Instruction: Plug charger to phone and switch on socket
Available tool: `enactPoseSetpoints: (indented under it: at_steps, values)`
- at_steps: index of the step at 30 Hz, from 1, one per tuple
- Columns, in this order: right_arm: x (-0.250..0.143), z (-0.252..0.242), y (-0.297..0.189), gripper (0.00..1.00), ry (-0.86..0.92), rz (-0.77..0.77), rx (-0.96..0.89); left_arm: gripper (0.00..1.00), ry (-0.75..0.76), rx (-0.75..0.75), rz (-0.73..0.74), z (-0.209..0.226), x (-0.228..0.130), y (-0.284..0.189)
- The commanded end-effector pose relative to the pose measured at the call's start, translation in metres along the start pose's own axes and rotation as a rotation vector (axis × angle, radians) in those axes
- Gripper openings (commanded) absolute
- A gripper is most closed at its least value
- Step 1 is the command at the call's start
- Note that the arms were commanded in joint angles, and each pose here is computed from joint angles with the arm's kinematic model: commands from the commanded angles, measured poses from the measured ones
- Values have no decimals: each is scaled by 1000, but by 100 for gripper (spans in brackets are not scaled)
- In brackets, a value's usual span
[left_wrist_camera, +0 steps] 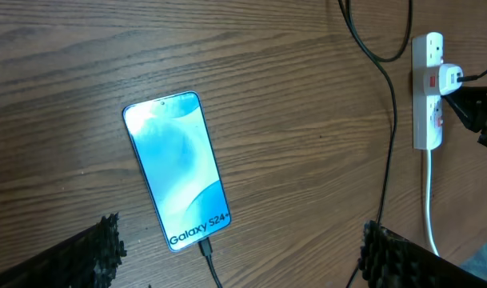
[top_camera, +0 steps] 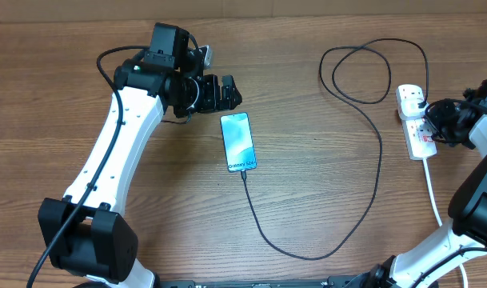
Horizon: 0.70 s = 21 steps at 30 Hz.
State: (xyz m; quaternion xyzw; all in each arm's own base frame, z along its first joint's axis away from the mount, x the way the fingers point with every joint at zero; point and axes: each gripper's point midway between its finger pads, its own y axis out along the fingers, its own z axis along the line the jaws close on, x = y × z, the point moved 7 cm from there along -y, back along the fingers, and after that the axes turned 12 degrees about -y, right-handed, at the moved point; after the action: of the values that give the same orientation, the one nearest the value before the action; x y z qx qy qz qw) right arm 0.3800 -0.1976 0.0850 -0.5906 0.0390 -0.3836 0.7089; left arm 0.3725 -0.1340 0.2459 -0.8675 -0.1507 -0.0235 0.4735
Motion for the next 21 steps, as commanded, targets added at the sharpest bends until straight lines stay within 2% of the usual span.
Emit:
enactPoseSetpoints:
  at_steps: [1, 21]
  values:
    - [-6, 15, 9, 4, -30, 41, 44, 100, 29, -11, -24, -5, 3, -6]
    - [-45, 60, 20, 4, -114, 188, 69, 100, 30, -11, -25, -5, 3, -6]
